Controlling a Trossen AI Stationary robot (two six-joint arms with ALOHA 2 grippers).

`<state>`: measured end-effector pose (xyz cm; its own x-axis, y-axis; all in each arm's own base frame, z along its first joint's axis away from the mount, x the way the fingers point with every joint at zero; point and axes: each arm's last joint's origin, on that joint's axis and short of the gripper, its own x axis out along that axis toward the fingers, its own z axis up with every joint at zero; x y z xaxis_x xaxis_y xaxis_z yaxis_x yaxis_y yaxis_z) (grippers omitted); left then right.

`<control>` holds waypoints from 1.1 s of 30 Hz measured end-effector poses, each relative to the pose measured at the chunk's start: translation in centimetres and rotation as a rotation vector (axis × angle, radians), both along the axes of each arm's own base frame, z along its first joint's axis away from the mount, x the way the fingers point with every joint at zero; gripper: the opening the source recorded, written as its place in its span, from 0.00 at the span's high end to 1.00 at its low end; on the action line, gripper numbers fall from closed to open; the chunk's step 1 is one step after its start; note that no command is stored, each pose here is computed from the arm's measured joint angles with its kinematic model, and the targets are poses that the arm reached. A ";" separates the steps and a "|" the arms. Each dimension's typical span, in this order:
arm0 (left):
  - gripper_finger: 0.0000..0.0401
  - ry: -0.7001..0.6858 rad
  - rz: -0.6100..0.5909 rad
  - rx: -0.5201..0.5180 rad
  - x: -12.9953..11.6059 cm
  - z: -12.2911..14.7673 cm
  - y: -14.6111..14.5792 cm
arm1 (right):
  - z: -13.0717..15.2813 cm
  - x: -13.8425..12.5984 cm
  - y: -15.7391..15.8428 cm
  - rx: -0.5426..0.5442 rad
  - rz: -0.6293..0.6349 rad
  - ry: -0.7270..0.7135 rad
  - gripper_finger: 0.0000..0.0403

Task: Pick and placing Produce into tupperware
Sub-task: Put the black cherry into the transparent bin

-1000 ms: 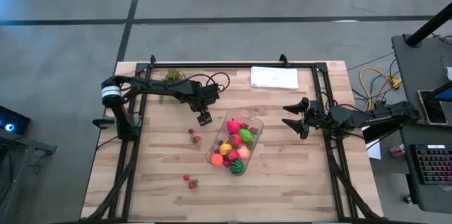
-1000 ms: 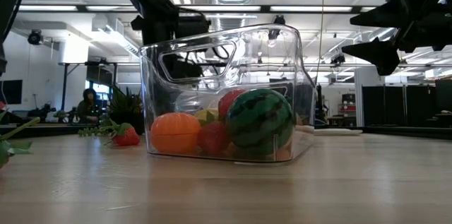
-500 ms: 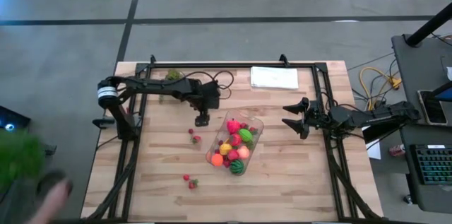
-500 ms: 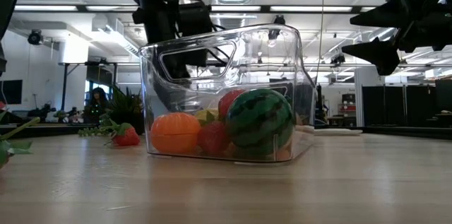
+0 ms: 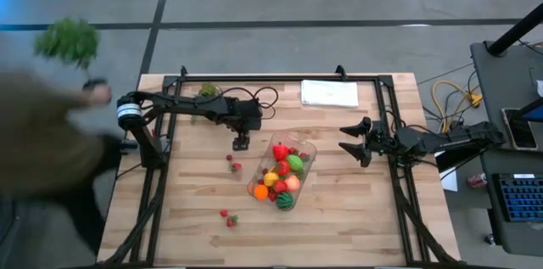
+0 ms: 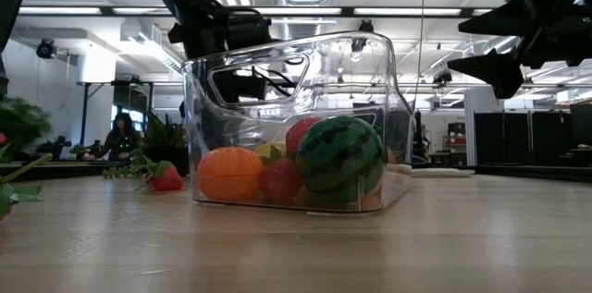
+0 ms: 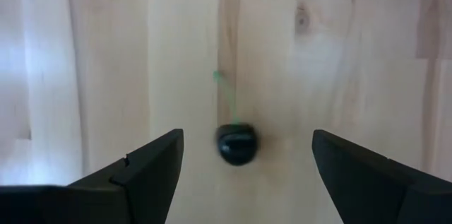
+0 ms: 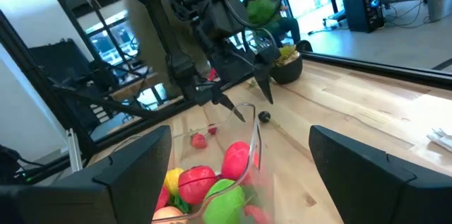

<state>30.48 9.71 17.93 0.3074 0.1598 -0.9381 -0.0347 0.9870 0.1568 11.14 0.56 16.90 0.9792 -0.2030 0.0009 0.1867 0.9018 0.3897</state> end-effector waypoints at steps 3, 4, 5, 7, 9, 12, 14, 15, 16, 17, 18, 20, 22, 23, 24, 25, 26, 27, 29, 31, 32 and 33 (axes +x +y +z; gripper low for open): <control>0.26 -0.014 0.014 0.004 0.0 0.0 0.5 | 0.0 0.0 0.0 0.000 0.000 0.000 0.19; 0.26 -0.015 0.019 0.005 -0.1 0.0 0.6 | 0.0 0.0 0.0 0.000 0.000 0.000 0.19; 0.26 -0.014 0.024 0.004 -0.2 -0.1 0.8 | 0.0 0.0 0.0 0.000 0.000 0.000 0.19; 0.26 -0.010 0.033 0.001 -0.4 -0.4 0.9 | 0.0 0.0 0.0 0.000 0.000 0.000 0.19; 0.26 -0.009 0.042 -0.004 -0.5 -0.7 0.9 | 0.0 0.0 0.0 0.000 0.001 0.000 0.19; 0.26 0.003 0.063 -0.017 -0.8 -1.1 0.7 | 0.0 0.0 0.0 0.000 0.000 0.000 0.19; 0.26 0.002 0.071 -0.019 -0.9 -1.2 0.7 | 0.0 0.0 0.0 0.000 0.000 0.000 0.19; 0.26 -0.004 0.077 -0.020 -0.8 -1.2 0.8 | 0.0 0.0 0.0 0.000 0.000 0.000 0.19; 0.26 -0.016 0.086 -0.020 -0.7 -1.1 0.8 | 0.0 0.0 0.0 0.000 0.000 0.000 0.19; 0.26 -0.026 0.088 -0.018 -0.6 -1.1 0.8 | 0.0 0.0 0.0 0.000 0.000 0.000 0.19; 0.26 -0.038 0.088 -0.015 -0.5 -1.1 0.9 | 0.0 0.0 0.0 0.000 0.000 0.000 0.19; 0.26 -0.062 0.086 -0.010 -0.3 -1.0 0.9 | 0.0 0.0 0.0 0.000 0.000 0.000 0.19; 0.26 -0.077 0.085 -0.007 -0.2 -1.0 0.9 | 0.0 0.0 0.0 0.000 0.000 0.000 0.19; 0.26 -0.077 0.085 -0.007 -0.2 -1.0 0.9 | 0.0 0.0 0.0 0.000 0.000 0.000 0.19; 0.26 -0.075 0.085 -0.008 -0.3 -1.1 0.9 | 0.0 0.0 0.0 0.000 0.000 0.000 0.19; 0.26 -0.071 0.085 -0.009 -0.3 -1.1 0.9 | 0.0 0.0 0.0 0.000 0.000 0.000 0.19; 0.26 -0.067 0.084 -0.008 -0.4 -1.2 1.0 | 0.0 0.0 0.0 0.000 0.000 0.000 0.19; 0.26 -0.062 0.084 -0.009 -0.5 -1.3 1.0 | 0.0 0.0 0.0 0.000 0.000 0.000 0.19; 0.26 -0.056 0.089 -0.010 -0.7 -1.4 1.2 | 0.0 0.0 0.0 0.000 0.000 0.000 0.19; 0.26 -0.055 0.092 -0.010 -0.7 -1.5 1.2 | 0.0 0.0 0.0 0.000 0.000 0.000 0.19; 0.26 -0.053 0.094 -0.010 -0.8 -1.5 1.3 | 0.0 0.0 0.0 0.000 0.000 0.000 0.19; 0.26 -0.052 0.094 -0.010 -0.8 -1.5 1.3 | 0.0 0.0 0.0 0.000 0.000 0.000 0.19</control>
